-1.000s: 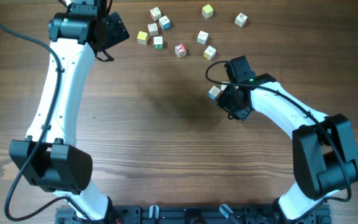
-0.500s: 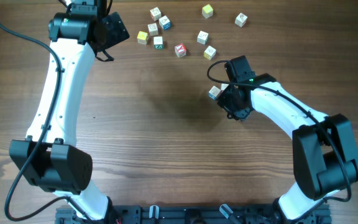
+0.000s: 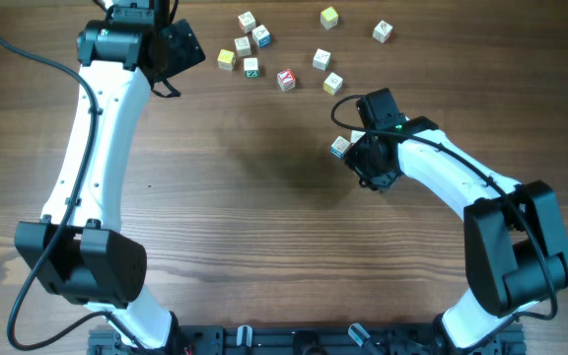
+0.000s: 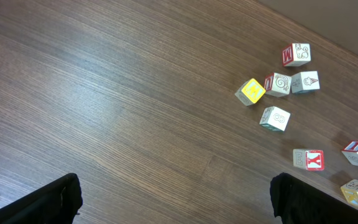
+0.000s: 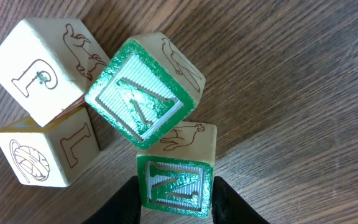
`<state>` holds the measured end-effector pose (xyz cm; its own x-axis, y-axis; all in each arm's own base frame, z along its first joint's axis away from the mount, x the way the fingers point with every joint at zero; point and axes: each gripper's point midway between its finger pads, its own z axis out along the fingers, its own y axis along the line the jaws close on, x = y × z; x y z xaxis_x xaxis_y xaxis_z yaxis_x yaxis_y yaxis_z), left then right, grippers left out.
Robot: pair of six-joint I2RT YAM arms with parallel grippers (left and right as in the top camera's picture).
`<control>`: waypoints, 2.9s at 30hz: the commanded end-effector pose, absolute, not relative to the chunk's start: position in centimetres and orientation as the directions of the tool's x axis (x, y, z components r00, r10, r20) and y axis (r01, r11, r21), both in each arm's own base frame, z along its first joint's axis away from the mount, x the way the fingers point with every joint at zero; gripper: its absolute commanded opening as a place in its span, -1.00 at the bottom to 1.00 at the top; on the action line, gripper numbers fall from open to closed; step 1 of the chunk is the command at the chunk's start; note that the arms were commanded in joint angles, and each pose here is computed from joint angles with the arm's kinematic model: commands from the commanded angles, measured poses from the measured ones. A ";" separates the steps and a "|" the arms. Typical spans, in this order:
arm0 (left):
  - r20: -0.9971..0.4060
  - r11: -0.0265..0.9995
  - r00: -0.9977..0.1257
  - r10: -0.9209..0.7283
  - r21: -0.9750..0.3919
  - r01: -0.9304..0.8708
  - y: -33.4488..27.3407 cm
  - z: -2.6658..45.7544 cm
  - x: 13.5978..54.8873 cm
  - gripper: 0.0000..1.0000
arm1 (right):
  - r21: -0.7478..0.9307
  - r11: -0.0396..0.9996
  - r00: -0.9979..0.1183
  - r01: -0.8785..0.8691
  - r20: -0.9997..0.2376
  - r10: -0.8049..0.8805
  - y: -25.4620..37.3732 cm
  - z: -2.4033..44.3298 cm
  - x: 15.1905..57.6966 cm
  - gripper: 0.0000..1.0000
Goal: Form a circle
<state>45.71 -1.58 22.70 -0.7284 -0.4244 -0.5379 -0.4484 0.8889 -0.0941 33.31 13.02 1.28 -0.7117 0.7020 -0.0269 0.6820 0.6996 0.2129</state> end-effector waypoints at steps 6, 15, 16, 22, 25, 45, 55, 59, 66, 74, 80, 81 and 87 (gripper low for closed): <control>-0.560 0.882 -0.702 -0.441 -0.127 -0.453 -1.6 24.3 45.7 1.00 | 0.200 0.662 -0.671 0.723 -0.025 0.741 12.9 0.7 33.2 -0.24; -0.560 0.882 -0.702 -0.441 -0.127 -0.453 -1.6 24.3 45.7 1.00 | 0.223 0.660 -0.676 0.717 -0.006 0.737 13.4 0.8 33.4 0.08; -0.560 0.882 -0.702 -0.441 -0.127 -0.453 -1.6 24.3 45.7 1.00 | 0.229 0.660 -0.678 0.715 -0.001 0.735 13.6 0.8 33.4 0.15; -0.560 0.882 -0.702 -0.441 -0.127 -0.453 -1.6 24.3 45.7 1.00 | 0.245 0.658 -0.686 0.712 0.039 0.727 14.3 0.9 33.1 0.49; -0.560 0.882 -0.702 -0.441 -0.127 -0.453 -1.6 24.3 45.7 1.00 | 0.257 0.676 -0.709 0.691 0.059 0.702 14.7 1.0 32.9 0.65; -0.560 0.882 -0.702 -0.441 -0.127 -0.453 -1.6 24.3 45.7 1.00 | 0.190 0.756 -0.755 0.626 -0.092 0.649 11.3 6.1 30.9 0.99; -0.560 0.882 -0.702 -0.441 -0.127 -0.453 -1.6 24.3 45.7 1.00 | 0.138 0.788 -0.789 0.600 -0.062 0.611 10.9 5.8 29.4 -0.70; -0.560 0.882 -0.702 -0.441 -0.127 -0.453 -1.6 24.3 45.7 1.00 | 0.100 0.750 -0.745 0.654 -0.086 0.662 9.9 5.4 29.1 -0.91; -0.560 0.882 -0.702 -0.441 -0.127 -0.453 -1.6 24.3 45.7 1.00 | 0.068 0.663 -0.654 0.746 -0.111 0.748 8.7 3.7 28.2 -0.90; -0.560 0.882 -0.702 -0.441 -0.127 -0.453 -1.6 24.3 45.7 1.00 | 0.120 0.672 -0.659 0.731 -0.132 0.741 9.2 3.0 29.2 -0.91; -0.560 0.882 -0.702 -0.441 -0.127 -0.453 -1.6 24.3 45.7 1.00 | 0.143 0.670 -0.656 0.728 -0.137 0.742 9.3 2.1 29.2 -0.91; -0.560 0.882 -0.702 -0.441 -0.127 -0.453 -1.6 24.3 45.7 1.00 | 0.151 0.670 -0.656 0.727 -0.138 0.742 9.3 1.9 29.3 -0.92; -0.560 0.882 -0.701 -0.441 -0.127 -0.453 -1.6 24.3 45.7 1.00 | 0.172 0.667 -0.653 0.725 -0.136 0.745 9.5 1.5 29.4 -0.91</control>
